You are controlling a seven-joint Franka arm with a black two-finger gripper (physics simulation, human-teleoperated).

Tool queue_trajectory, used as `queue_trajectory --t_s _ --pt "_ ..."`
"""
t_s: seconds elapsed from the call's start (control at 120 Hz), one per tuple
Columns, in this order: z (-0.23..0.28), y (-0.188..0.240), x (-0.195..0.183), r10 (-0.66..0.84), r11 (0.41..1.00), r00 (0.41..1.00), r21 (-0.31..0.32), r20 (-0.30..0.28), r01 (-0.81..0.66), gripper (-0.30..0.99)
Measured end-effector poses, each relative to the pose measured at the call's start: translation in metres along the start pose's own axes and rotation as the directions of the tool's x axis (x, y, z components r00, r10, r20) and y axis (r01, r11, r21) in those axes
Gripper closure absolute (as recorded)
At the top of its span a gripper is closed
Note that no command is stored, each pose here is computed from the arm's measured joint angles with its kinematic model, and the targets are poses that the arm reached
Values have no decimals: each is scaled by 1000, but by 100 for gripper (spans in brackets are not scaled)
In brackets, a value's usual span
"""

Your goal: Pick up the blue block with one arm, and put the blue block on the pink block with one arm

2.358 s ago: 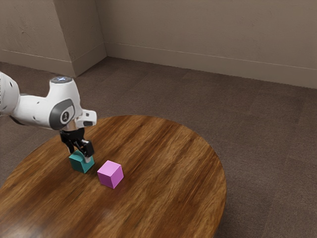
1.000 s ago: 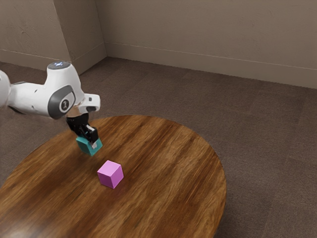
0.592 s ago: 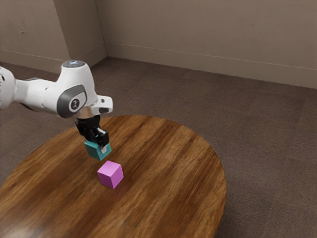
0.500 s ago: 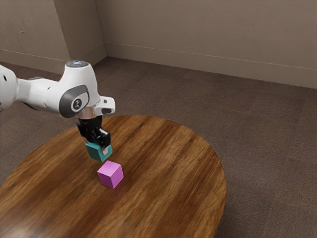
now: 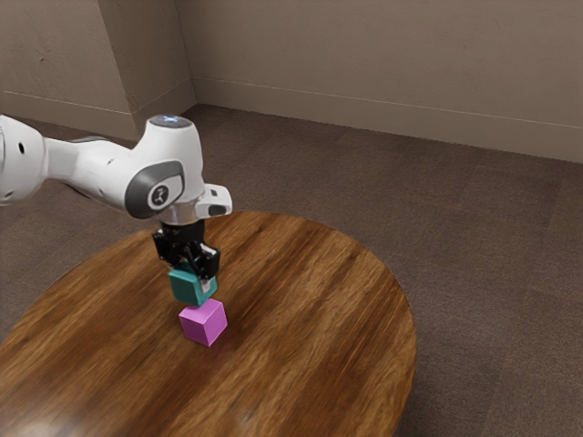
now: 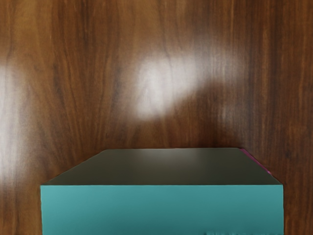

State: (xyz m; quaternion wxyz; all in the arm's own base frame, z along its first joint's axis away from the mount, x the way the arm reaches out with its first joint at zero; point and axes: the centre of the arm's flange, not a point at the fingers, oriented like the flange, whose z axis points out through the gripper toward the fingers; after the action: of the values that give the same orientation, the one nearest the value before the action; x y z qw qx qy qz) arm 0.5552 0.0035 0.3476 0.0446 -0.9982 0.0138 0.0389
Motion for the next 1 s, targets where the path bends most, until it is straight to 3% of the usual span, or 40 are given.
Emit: queue_trajectory --t_s 0.592,1.0 --pt "6 22 -10 -44 998 999 34 11 44 37" --pt "3 38 -12 -17 998 1000 68 -23 18 37"
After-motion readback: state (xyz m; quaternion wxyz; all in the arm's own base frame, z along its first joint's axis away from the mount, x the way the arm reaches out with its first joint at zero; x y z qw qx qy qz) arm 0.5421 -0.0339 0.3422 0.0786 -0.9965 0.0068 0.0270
